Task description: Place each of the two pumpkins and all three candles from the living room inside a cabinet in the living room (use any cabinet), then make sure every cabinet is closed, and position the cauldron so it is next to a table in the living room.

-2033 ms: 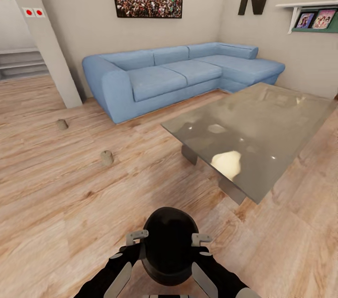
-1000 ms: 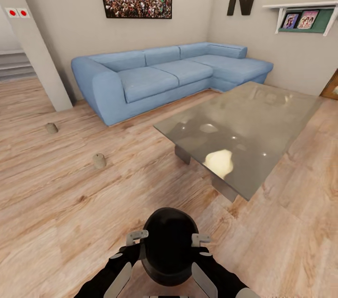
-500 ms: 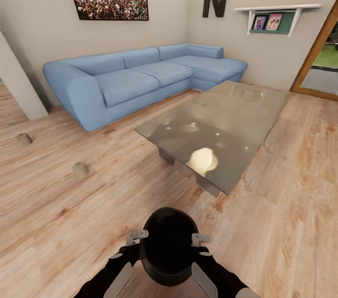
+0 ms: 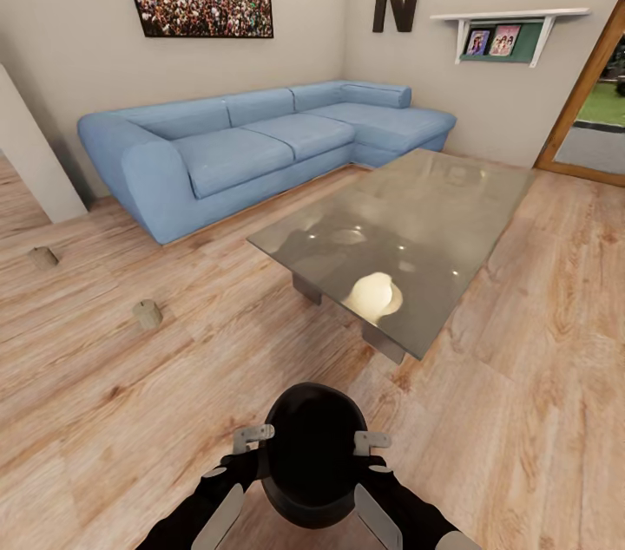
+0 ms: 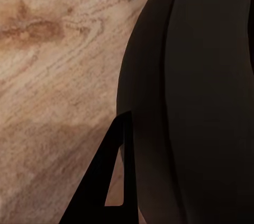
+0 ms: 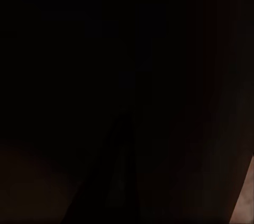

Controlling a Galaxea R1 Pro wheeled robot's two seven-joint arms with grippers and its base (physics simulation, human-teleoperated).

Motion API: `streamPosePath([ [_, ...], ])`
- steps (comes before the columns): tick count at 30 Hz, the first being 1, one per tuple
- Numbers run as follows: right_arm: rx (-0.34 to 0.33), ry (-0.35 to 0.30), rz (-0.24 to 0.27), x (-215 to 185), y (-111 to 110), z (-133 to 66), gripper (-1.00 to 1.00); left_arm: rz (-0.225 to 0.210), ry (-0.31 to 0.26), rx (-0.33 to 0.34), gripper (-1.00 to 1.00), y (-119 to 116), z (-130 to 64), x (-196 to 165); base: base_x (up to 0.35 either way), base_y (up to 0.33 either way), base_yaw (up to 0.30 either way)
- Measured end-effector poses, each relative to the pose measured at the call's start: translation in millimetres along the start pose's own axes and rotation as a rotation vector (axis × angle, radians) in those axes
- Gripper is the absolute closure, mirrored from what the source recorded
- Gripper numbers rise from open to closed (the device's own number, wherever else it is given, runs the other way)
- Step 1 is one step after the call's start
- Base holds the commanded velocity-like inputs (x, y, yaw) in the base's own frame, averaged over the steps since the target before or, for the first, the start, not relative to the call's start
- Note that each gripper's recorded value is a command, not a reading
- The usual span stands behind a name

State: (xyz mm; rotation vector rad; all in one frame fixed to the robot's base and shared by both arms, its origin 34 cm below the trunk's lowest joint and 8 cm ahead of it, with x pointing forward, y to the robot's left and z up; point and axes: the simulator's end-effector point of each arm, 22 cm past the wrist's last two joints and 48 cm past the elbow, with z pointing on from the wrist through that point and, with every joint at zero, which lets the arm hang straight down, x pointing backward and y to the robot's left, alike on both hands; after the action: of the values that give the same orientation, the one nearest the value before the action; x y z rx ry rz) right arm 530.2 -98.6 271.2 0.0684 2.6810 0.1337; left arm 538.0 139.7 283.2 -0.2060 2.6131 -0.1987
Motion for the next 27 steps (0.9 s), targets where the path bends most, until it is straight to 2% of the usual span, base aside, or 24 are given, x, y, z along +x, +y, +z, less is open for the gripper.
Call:
streamPosePath([
  [27, -0.02, -0.004, -0.002, -3.1, -5.6, 2.6, 1.0, -0.004, -0.01, -0.012, 1.0, -6.2, 0.1, -0.3, 0.0, 0.0, 0.0],
])
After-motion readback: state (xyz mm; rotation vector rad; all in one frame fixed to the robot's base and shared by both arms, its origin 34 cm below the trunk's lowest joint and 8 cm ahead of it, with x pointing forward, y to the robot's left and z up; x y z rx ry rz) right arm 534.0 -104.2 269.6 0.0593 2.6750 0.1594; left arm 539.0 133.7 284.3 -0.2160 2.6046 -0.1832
